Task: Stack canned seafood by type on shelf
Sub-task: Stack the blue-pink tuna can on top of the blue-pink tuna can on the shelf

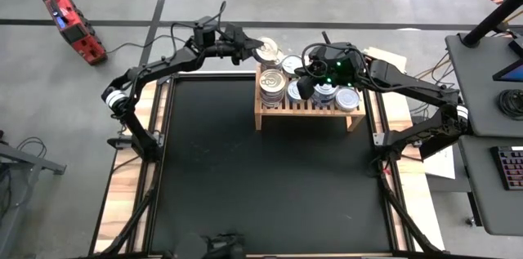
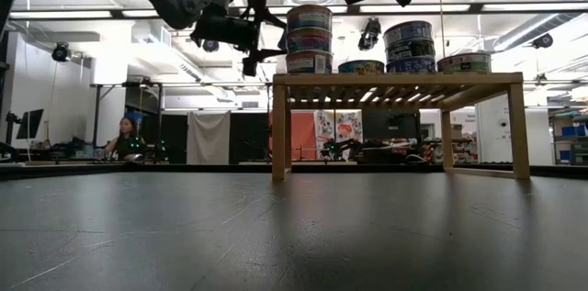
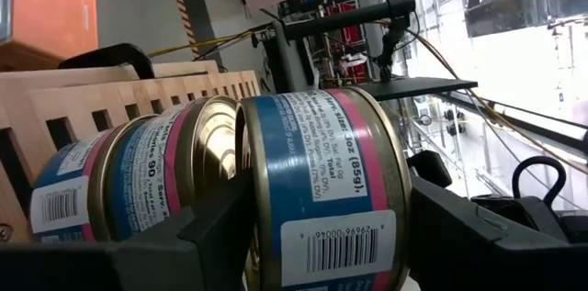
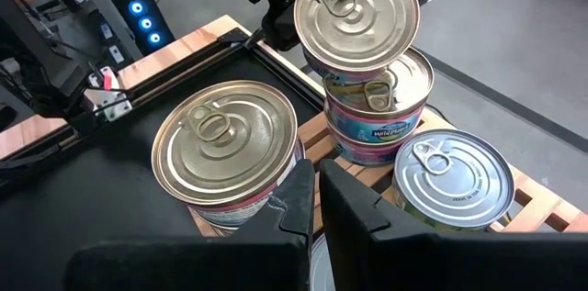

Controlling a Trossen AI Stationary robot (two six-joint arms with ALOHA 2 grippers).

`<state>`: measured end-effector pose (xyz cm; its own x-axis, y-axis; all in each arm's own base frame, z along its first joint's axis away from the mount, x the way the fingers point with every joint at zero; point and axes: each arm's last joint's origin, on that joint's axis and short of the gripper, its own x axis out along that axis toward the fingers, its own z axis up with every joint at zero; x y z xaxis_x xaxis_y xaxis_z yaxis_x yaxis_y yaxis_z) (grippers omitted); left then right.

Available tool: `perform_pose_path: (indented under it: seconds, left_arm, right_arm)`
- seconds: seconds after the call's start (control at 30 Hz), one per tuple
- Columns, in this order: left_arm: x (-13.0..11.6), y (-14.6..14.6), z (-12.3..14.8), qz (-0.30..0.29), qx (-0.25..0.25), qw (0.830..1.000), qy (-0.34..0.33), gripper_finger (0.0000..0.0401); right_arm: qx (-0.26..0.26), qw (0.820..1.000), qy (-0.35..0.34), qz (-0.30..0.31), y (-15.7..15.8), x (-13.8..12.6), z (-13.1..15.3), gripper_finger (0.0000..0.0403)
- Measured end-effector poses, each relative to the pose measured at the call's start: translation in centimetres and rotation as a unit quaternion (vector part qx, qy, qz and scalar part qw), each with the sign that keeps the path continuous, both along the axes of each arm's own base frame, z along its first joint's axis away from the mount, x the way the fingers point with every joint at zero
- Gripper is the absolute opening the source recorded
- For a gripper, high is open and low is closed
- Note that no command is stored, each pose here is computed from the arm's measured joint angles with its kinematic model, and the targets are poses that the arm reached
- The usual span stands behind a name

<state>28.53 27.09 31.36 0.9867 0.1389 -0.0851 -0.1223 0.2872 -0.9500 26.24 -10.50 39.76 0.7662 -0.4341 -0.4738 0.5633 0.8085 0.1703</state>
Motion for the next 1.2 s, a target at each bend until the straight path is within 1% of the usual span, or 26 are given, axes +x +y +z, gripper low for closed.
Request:
perform_pose_path:
  seconds: [0.23,0.33,0.53,0.67,1.2]
  left_arm:
    - [0.18,-0.19,0.06,-0.005,0.002,1.0,-0.003,0.0227]
    - [0.17,-0.17,0.07,-0.005,0.015,1.0,-0.001,0.0227]
    - [0.15,-0.15,0.01,-0.003,0.015,1.0,0.002,0.0227]
    - [0.29,-0.33,0.25,-0.012,0.027,1.0,-0.007,0.0227]
    - [0.32,-0.26,0.17,-0.008,0.039,0.999,-0.004,0.0226]
  right_arm:
    - [-0.002,1.0,0.001,0.001,-0.01,-0.01,0.0,0.0013]
    - [-0.002,1.0,0.001,0.0,-0.07,-0.03,0.0,0.0013]
    - [-0.002,1.0,0.001,-0.001,-0.08,-0.03,0.0,0.0013]
    - [-0.002,1.0,0.001,-0.001,-0.08,-0.03,0.0,0.0013]
    - [-0.003,1.0,0.002,0.0,-0.08,-0.03,0.0,0.0013]
